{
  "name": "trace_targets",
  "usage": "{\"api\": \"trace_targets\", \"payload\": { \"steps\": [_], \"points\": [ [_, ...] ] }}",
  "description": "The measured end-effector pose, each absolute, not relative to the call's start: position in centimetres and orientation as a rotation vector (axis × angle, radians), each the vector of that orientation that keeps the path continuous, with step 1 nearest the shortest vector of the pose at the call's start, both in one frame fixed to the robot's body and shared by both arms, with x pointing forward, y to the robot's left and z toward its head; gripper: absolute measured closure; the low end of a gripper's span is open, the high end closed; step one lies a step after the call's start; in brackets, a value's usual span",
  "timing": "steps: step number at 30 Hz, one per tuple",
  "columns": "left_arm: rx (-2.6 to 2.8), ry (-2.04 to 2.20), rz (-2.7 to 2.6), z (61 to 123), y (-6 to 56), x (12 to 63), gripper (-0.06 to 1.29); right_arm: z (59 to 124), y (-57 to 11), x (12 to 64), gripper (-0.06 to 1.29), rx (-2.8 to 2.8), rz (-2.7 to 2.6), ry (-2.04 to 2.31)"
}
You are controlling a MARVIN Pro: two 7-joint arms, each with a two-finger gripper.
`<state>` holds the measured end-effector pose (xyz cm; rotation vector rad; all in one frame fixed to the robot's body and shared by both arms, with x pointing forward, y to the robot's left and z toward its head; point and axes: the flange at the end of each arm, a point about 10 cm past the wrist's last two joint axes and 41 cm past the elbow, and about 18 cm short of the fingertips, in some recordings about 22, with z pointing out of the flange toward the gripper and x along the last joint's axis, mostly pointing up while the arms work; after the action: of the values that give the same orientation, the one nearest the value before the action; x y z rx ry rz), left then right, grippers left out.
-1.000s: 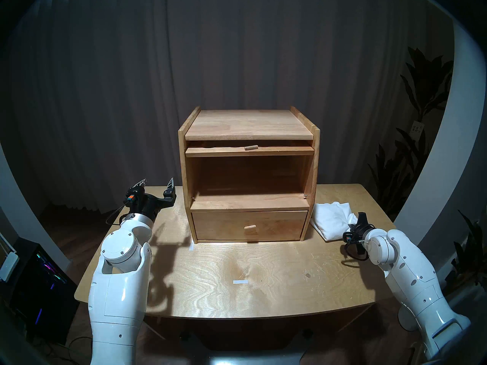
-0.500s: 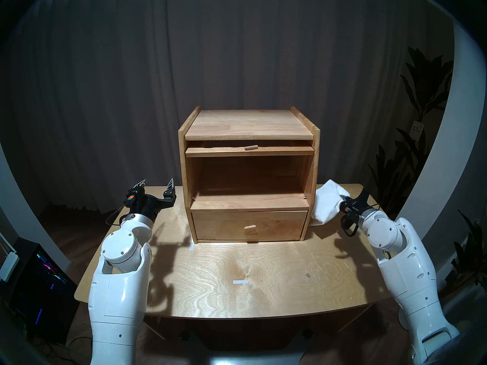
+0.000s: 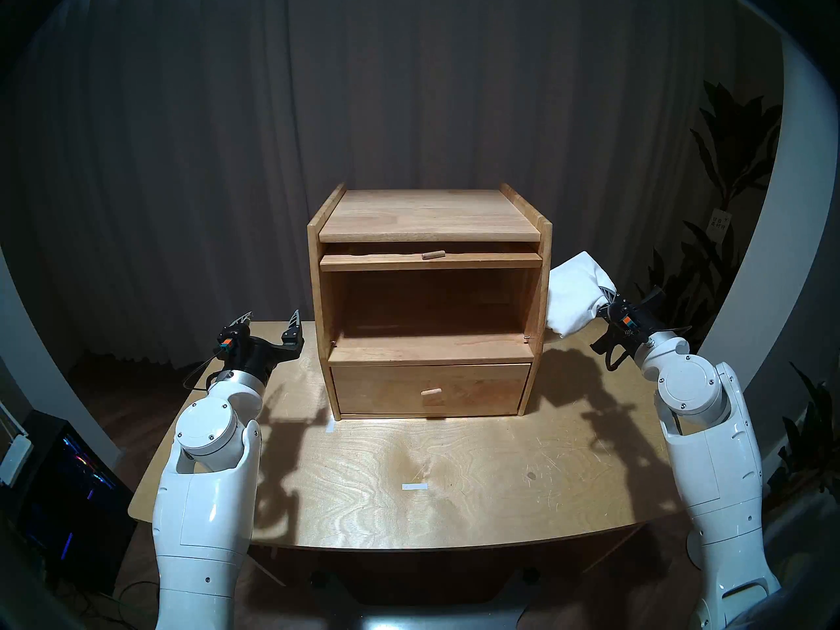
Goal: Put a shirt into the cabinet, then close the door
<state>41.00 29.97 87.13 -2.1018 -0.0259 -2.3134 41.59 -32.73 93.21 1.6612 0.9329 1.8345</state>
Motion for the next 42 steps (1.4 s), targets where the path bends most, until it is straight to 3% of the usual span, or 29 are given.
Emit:
{"api": "trace_targets", "payload": {
  "steps": [20,34,42],
  "points": [
    [-2.113,-0.027,-2.302,86.7,30.1,41.0,-0.04,92.2,-28.7,35.4,1.24,1.723,2.173,0.825],
    [-2.112,-0.025,-2.302,86.8,30.1,41.1,-0.04,88.1,-20.6,30.0,1.24,1.97,2.554,0.749],
    [-2.111,-0.023,-2.304,86.8,30.0,41.1,-0.04,89.0,-17.2,26.6,1.24,1.951,2.826,0.688]
  ]
}}
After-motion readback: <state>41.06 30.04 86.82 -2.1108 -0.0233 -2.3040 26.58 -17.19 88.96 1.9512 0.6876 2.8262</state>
